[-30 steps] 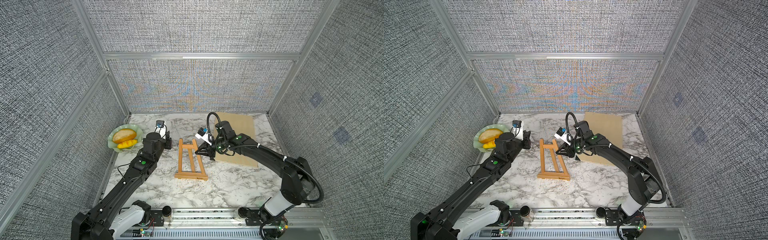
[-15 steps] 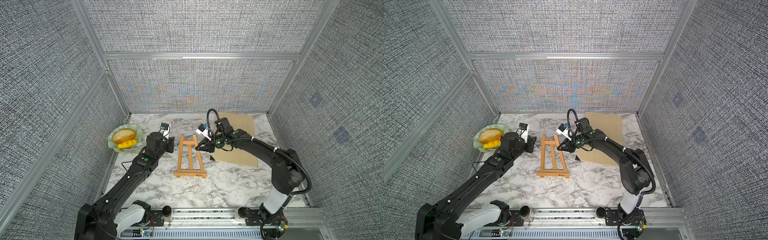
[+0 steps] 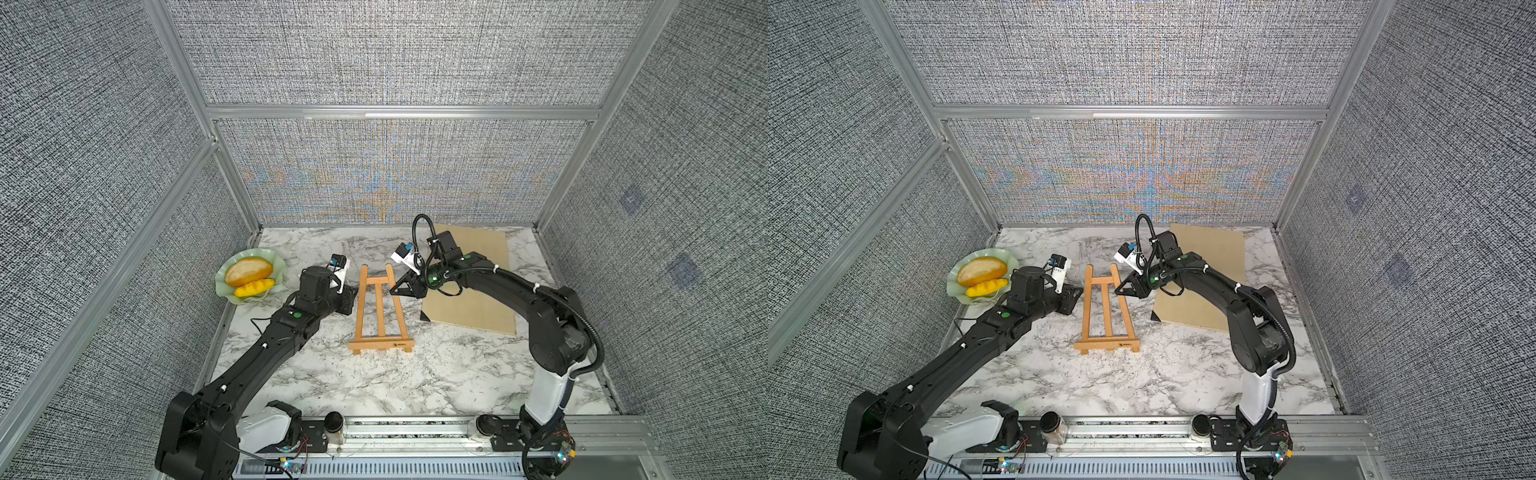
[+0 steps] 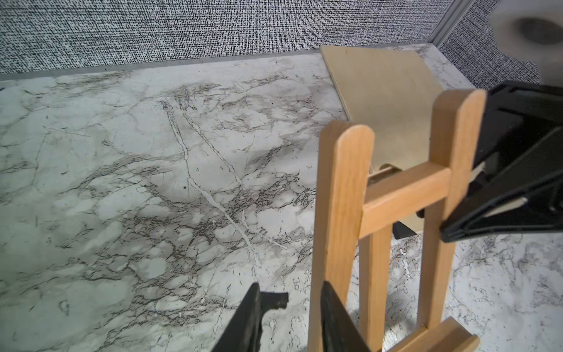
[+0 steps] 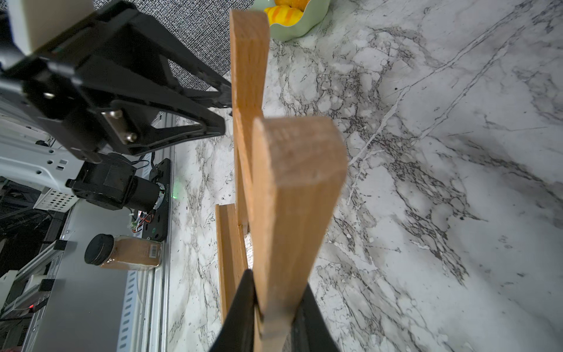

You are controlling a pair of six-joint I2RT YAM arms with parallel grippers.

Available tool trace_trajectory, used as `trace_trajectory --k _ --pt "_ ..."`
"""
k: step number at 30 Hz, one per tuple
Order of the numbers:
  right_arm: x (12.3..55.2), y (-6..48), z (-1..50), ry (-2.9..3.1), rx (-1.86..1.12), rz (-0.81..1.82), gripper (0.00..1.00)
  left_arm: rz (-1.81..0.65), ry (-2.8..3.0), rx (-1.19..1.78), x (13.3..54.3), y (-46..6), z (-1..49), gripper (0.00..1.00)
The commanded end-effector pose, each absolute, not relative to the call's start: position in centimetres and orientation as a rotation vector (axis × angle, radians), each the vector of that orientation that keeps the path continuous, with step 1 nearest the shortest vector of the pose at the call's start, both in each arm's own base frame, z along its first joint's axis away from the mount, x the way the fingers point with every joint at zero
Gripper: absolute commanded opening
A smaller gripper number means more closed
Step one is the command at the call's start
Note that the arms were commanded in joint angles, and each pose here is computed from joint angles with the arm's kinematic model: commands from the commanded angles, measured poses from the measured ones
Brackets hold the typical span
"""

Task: Disassemble the easel
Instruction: Fold up the easel at the center of the board.

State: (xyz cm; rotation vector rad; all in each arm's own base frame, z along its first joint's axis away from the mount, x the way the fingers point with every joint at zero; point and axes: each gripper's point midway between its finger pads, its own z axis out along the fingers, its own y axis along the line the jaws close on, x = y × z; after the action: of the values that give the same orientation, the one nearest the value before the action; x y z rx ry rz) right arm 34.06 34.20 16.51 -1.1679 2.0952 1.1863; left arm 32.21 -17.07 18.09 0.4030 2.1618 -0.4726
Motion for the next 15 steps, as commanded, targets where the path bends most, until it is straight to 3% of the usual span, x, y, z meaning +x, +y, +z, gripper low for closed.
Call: trace_trajectory --k 1,15 --pt "36.5 33.5 14.7 2.108 -1.176 0.985 0.02 -0.485 2.180 0.407 31.7 -17.0 17.9 0.35" --pt "38.5 33.8 13.4 2.135 -1.154 0.936 0.02 -0.630 2.375 0.459 31.8 -19.6 13.6 0.35"
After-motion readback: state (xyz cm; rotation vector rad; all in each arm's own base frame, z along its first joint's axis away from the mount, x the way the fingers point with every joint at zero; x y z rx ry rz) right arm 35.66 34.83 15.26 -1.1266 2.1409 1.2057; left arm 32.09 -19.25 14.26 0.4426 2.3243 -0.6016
